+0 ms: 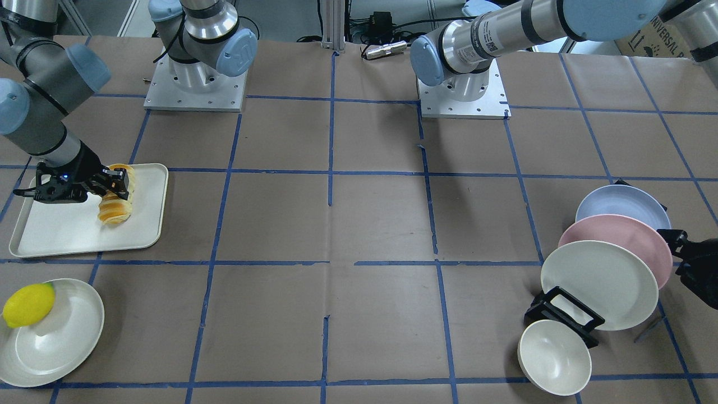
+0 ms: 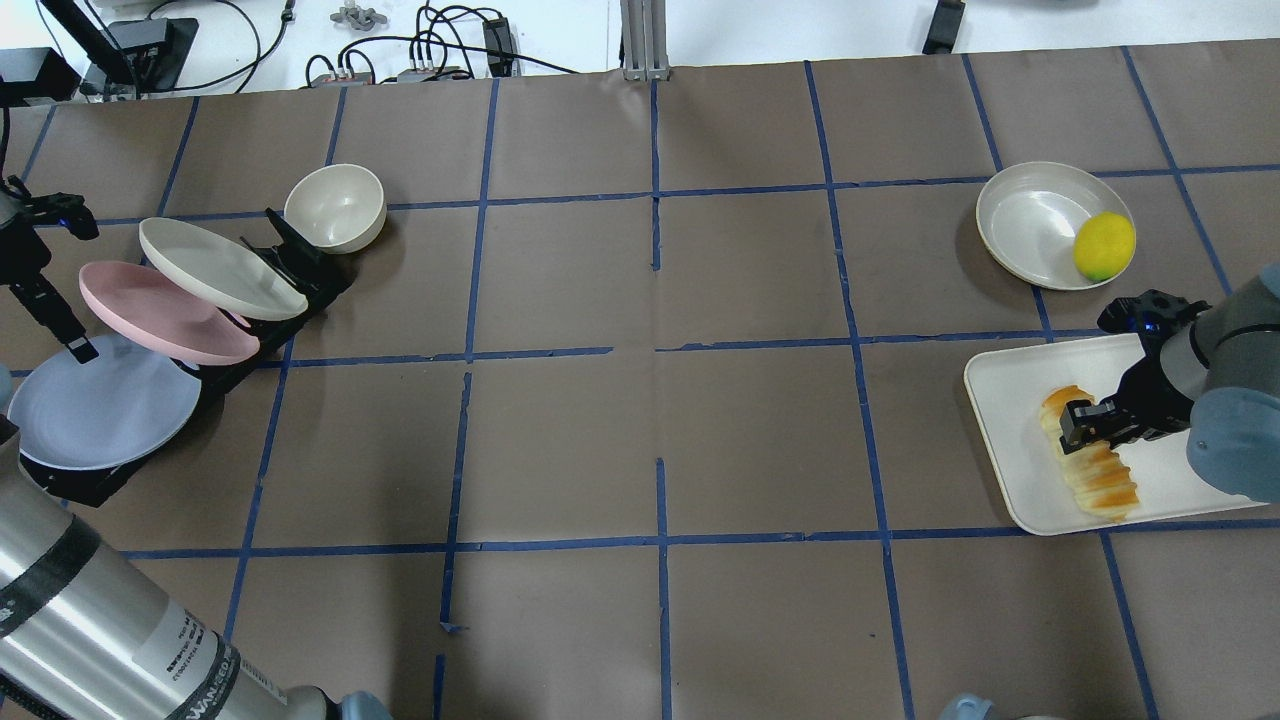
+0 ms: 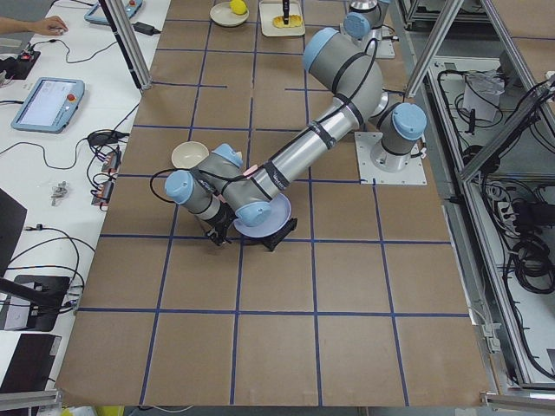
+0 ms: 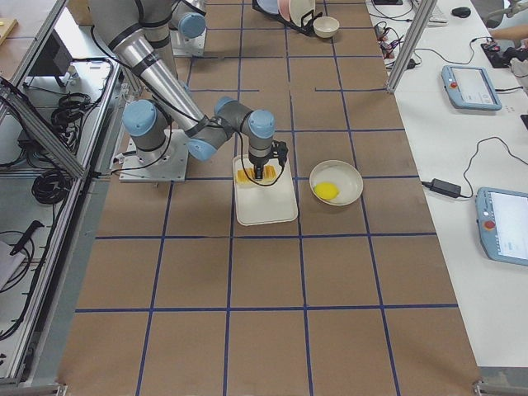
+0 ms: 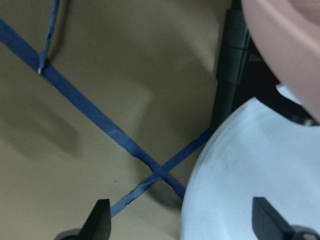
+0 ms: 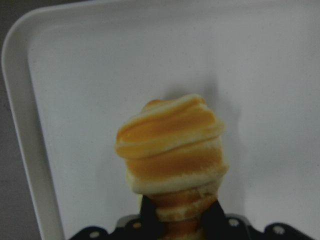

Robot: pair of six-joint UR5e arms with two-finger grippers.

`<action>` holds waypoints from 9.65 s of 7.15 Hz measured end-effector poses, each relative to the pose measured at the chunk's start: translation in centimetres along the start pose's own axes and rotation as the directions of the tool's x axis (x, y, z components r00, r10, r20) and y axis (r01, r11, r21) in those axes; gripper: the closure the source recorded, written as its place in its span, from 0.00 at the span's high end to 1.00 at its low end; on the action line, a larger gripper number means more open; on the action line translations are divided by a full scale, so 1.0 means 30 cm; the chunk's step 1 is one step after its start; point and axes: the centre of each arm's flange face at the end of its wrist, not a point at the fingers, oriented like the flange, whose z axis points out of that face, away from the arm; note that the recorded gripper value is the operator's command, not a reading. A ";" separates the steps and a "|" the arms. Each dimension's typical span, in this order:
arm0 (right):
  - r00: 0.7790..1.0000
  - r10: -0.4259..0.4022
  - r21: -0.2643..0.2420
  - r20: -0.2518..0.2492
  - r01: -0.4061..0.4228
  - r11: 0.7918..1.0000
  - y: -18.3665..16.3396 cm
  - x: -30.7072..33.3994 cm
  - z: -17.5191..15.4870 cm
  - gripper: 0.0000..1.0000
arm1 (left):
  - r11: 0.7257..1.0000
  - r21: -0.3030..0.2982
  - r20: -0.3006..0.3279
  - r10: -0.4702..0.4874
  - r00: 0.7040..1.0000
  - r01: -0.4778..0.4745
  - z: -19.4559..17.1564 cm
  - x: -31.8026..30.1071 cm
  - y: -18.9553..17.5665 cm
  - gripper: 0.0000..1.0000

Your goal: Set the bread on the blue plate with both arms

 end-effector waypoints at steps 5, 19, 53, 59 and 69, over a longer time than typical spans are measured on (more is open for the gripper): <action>1.000 -0.014 0.011 -0.018 0.014 1.000 -0.004 0.000 -0.026 0.06 | 1.000 -0.008 -0.036 -0.006 0.999 0.005 0.060 -0.018 0.017 0.08; 0.994 0.085 0.012 -0.071 -0.084 0.996 -0.086 -0.855 -0.665 0.07 | 0.989 0.028 -0.148 -0.137 0.980 0.142 -0.539 0.650 0.104 0.01; 0.970 -0.228 0.167 -0.087 0.240 0.956 -0.264 -1.560 -0.022 1.00 | 0.829 0.328 0.085 -0.503 0.860 0.453 -0.628 1.621 -0.268 1.00; 0.977 -0.193 0.166 -0.095 0.206 0.964 -0.273 -1.503 -0.210 1.00 | 0.756 0.305 -0.029 -0.601 0.799 0.579 -0.607 1.646 -0.273 1.00; 0.989 -0.016 0.085 -0.150 0.029 0.996 -0.229 -0.894 -0.956 1.00 | 0.762 0.293 -0.033 -0.596 0.803 0.578 -0.593 1.646 -0.281 1.00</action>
